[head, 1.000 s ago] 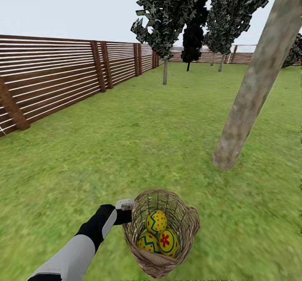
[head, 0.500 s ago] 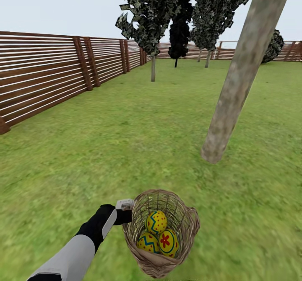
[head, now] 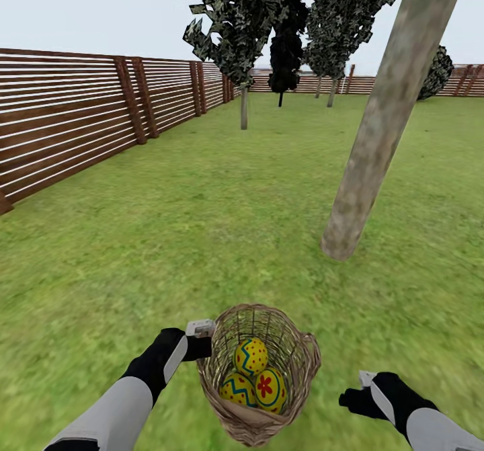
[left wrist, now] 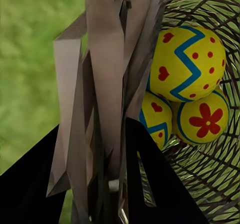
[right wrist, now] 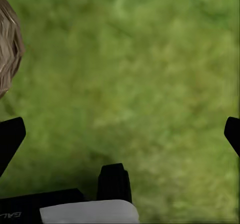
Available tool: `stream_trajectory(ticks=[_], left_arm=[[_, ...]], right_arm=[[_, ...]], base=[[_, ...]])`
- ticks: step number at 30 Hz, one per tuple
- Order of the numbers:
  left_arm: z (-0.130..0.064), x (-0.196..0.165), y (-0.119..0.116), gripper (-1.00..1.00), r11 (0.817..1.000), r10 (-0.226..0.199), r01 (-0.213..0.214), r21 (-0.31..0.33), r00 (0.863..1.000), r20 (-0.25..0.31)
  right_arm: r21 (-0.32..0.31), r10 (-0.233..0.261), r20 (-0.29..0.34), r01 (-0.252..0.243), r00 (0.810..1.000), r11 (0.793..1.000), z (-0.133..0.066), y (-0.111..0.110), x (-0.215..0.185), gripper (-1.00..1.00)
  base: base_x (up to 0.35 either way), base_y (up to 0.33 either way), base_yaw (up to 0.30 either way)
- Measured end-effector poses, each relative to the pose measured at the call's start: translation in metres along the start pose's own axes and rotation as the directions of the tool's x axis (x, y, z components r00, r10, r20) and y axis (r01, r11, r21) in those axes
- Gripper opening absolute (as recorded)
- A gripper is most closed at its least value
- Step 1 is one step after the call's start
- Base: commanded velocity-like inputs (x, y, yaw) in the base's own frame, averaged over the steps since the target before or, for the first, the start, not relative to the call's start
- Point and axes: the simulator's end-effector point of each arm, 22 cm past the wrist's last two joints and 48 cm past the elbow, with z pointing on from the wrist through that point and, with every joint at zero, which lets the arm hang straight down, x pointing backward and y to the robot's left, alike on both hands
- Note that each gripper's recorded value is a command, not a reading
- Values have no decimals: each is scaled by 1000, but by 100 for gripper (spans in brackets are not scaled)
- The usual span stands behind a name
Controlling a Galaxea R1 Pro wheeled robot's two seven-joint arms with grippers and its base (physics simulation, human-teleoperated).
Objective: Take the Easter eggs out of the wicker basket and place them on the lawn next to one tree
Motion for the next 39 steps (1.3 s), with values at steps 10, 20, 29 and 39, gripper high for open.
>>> stream_trajectory(ticks=[10,20,29,39], left_arm=[[0,0,0,-100,1000,3,-3,-2,1000,0],[0,0,-1,-100,1000,-6,6,4,1000,0],[0,1,0,-100,1000,1,-1,0,1000,-1],[0,1,0,-100,1000,-2,2,1,1000,-2]], right_arm=[[-6,1,-2,-1,1000,1000,0,1,2,100],[-1,1,-3,-1,1000,1000,0,0,2,100],[-1,1,-2,-1,1000,1000,0,0,2,100],[-1,1,-3,-1,1000,1000,0,0,2,100]], base=[[244,0,-219],[336,0,-220],[336,-62,-2],[332,-156,-170]])
